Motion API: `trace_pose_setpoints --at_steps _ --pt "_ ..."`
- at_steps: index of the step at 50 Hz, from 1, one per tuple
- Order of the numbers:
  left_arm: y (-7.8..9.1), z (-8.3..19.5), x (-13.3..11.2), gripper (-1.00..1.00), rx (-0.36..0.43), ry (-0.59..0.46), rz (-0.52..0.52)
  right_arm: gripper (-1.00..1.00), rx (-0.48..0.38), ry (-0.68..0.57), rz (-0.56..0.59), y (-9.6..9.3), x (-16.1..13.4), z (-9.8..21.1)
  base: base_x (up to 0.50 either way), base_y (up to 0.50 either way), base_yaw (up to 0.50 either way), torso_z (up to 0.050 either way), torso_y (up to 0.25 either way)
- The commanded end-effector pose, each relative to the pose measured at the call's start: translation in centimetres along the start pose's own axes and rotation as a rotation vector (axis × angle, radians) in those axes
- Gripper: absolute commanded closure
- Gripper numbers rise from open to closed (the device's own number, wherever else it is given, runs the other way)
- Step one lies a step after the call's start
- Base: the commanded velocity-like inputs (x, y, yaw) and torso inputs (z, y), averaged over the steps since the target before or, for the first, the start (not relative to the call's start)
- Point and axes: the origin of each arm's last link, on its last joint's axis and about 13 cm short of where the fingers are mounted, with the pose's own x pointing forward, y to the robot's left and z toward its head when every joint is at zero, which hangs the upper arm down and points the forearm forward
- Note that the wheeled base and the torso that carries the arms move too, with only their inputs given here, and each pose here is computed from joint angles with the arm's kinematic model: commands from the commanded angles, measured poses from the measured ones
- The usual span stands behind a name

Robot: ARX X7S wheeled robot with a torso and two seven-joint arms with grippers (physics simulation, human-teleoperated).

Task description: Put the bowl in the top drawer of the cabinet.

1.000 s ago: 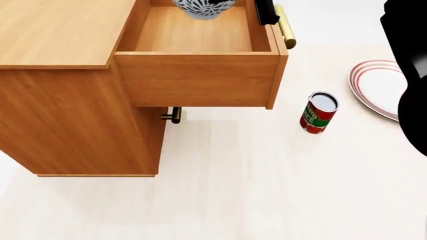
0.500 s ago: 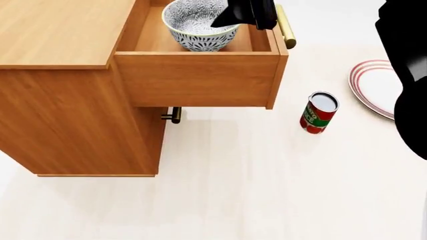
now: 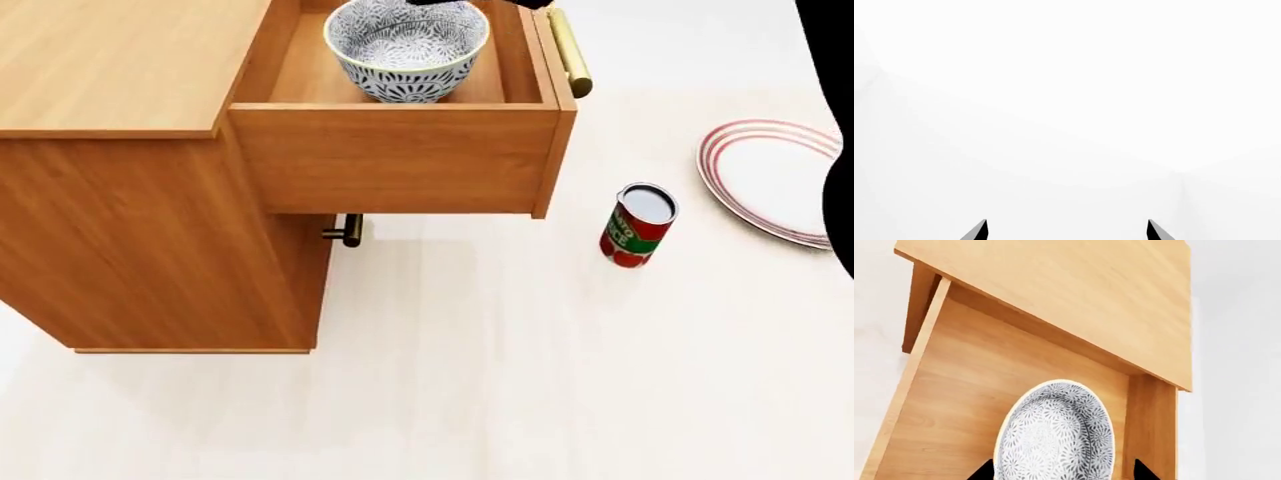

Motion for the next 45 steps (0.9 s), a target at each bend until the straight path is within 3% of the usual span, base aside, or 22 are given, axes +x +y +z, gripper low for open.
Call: trace_pose_setpoints --at_steps 1,10,12,14,16,20,25,30,37,45 --pt "0.2 -0.5 0.1 -1.0 -0.008 0.0 -0.001 -1.0 -0.058 -0.077 -0.133 -0.4 -2.5 0.7 0.0 0.0 0.0 0.0 0.0" --pt "0.4 -1.1 0.4 -1.0 -0.023 0.004 0.001 -1.0 -0.041 -0.189 -0.336 0.3 -5.5 -0.9 0.0 0.0 0.0 0.0 0.025" --pt "0.4 -1.3 0.4 -1.0 -0.029 0.005 0.002 -1.0 0.019 -0.198 -0.396 2.0 -6.1 -2.2 0.0 0.0 0.0 -0.001 0.12" --pt "0.4 -1.4 0.5 -1.0 -0.033 0.006 0.002 -1.0 -0.034 -0.23 -0.427 3.5 -6.3 -1.1 0.0 0.0 0.0 -0.001 0.12" --pt "0.4 -1.5 0.5 -1.0 -0.036 0.007 0.004 -1.0 -0.026 -0.258 -0.476 4.8 -6.7 -1.2 0.0 0.0 0.0 -0.001 0.12" --pt "0.5 -1.8 0.7 -1.0 -0.04 0.007 0.007 -1.0 0.013 -0.308 -0.642 7.8 -8.3 -1.8 0.0 0.0 0.0 -0.001 0.121" --pt "0.5 -2.4 0.9 -1.0 -0.049 0.012 0.01 -1.0 0.078 -0.348 -0.769 12.2 -9.2 -2.3 0.0 0.0 0.0 -0.001 0.12" --pt "0.6 -3.0 1.1 -1.0 -0.062 0.019 0.015 -1.0 0.163 -0.405 -0.876 16.3 -9.6 -2.8 0.0 0.0 0.0 -0.001 0.12" --pt "0.7 -3.9 1.3 -1.0 -0.075 0.038 0.025 -1.0 0.297 -0.471 -0.99 20.7 -9.1 -4.1 0.0 0.0 0.0 -0.001 0.12" --pt "1.1 -5.6 1.7 -1.0 -0.089 0.074 0.046 -1.0 0.427 -0.632 -1.169 25.2 -8.1 -5.4 0.0 0.0 0.0 -0.001 0.12"
